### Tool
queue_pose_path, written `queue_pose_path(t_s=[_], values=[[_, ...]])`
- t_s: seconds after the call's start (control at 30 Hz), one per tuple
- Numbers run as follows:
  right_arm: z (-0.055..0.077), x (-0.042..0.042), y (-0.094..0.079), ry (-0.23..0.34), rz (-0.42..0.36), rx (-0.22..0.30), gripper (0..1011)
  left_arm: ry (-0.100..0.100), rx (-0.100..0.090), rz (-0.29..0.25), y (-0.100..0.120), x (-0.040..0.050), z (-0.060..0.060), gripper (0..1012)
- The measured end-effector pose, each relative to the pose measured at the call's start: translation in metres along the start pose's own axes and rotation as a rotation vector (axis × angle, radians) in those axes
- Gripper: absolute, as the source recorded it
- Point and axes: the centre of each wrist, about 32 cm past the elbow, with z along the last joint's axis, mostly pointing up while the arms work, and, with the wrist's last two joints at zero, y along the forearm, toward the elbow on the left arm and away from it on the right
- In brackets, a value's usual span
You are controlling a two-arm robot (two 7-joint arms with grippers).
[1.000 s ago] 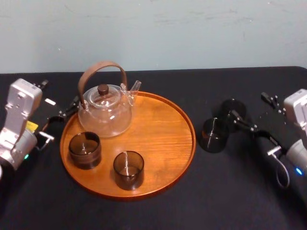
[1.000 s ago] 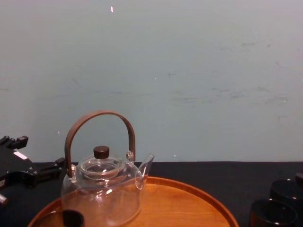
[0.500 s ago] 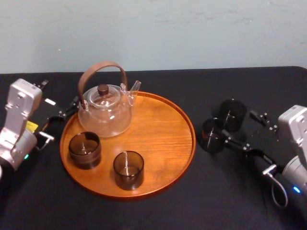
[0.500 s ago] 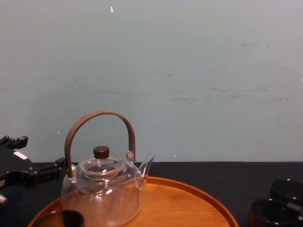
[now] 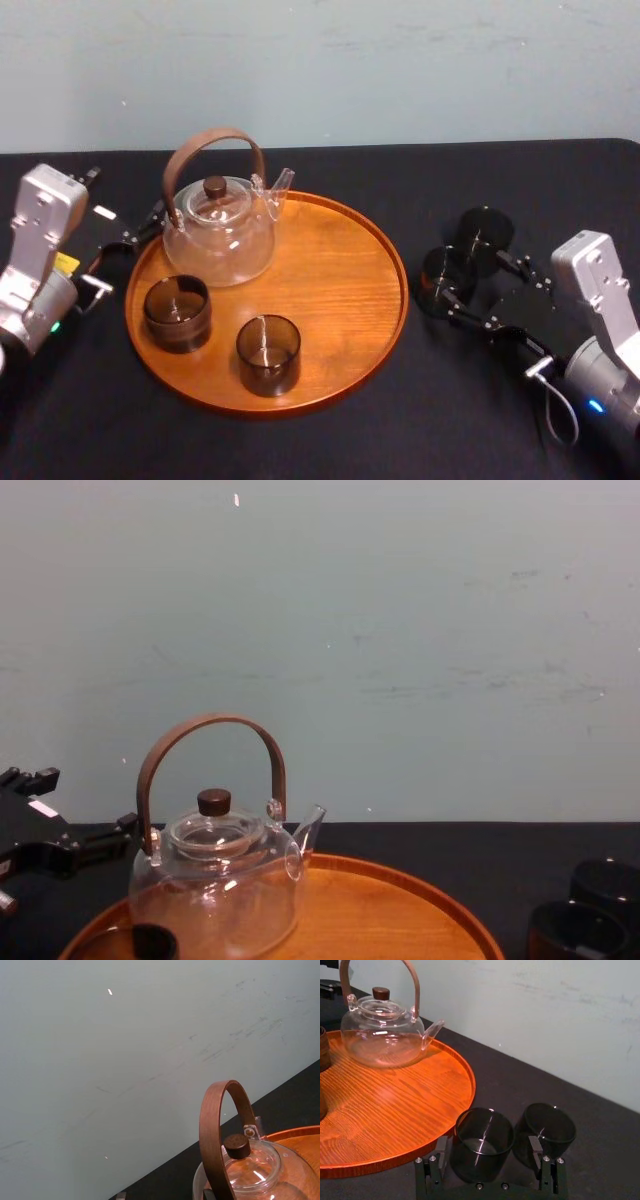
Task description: Pick up the glass from the table and place it on the tray.
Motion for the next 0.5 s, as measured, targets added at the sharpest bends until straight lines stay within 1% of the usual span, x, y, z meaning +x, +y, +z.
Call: queue_pose_path(t_s=[0.27, 0.5], values=[[-0.0023, 0.0016, 0.0068, 0.049, 0.012, -0.024, 1002, 0.000, 0.000, 0.000, 0.0000, 0.0000, 0.0000, 1001], [-0.0042, 0.0017, 0.0096, 0.070, 0.019, -0.037, 1002, 0.000, 0.000, 0.000, 0.0000, 0.0000, 0.0000, 1001]])
